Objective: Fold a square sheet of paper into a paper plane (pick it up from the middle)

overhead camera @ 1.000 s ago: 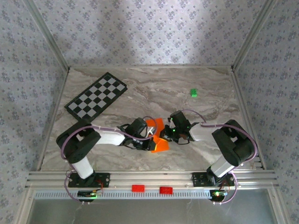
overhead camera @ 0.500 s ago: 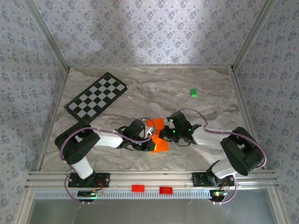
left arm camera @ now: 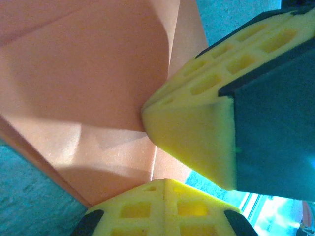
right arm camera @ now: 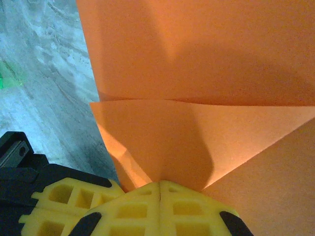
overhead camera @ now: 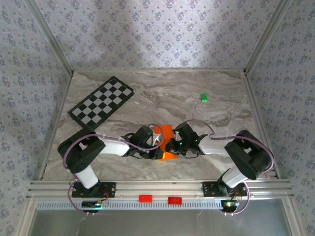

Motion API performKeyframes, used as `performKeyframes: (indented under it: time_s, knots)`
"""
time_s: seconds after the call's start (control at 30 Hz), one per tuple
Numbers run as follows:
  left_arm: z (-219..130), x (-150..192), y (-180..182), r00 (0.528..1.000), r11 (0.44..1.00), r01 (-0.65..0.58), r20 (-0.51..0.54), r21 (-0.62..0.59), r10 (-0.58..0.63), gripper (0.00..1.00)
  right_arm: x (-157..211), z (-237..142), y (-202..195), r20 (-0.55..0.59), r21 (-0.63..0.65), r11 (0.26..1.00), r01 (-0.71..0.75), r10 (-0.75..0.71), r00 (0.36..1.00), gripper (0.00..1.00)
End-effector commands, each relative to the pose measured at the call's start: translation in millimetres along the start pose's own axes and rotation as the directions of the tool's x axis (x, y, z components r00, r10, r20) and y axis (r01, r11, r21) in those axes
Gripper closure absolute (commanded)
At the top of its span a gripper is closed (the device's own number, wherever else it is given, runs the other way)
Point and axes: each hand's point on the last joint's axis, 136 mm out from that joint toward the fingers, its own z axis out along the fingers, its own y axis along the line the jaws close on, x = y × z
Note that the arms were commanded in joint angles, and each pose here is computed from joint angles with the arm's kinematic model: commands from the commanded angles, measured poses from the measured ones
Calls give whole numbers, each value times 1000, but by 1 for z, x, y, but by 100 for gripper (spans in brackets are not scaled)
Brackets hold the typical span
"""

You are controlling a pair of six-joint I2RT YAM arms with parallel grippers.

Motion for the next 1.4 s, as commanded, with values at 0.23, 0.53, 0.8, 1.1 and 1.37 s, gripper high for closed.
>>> performKeyframes:
  time_s: [0.23,0.53,0.8,1.1,1.37]
  knots:
    - [6,38,47,991,985,73,-98,-156,-89,100,-14,-12,16,45,-33,999,6,-4,999,100]
    - [5,39,48,991,985,75,-100,-158,-91,100,-3,0,-19,11,41,997,-66,66,998,100]
    - [5,41,48,990,985,74,-108,-157,-92,100,-37,-20,-38,93,29,990,-137,133,987,100]
    - [5,35,39,990,991,81,-103,-110,-92,100,-55,-43,9,123,-63,998,-29,37,992,100]
    - [4,34,40,990,990,81,-105,-114,-93,100,-43,-20,-9,77,-5,997,-71,71,994,100]
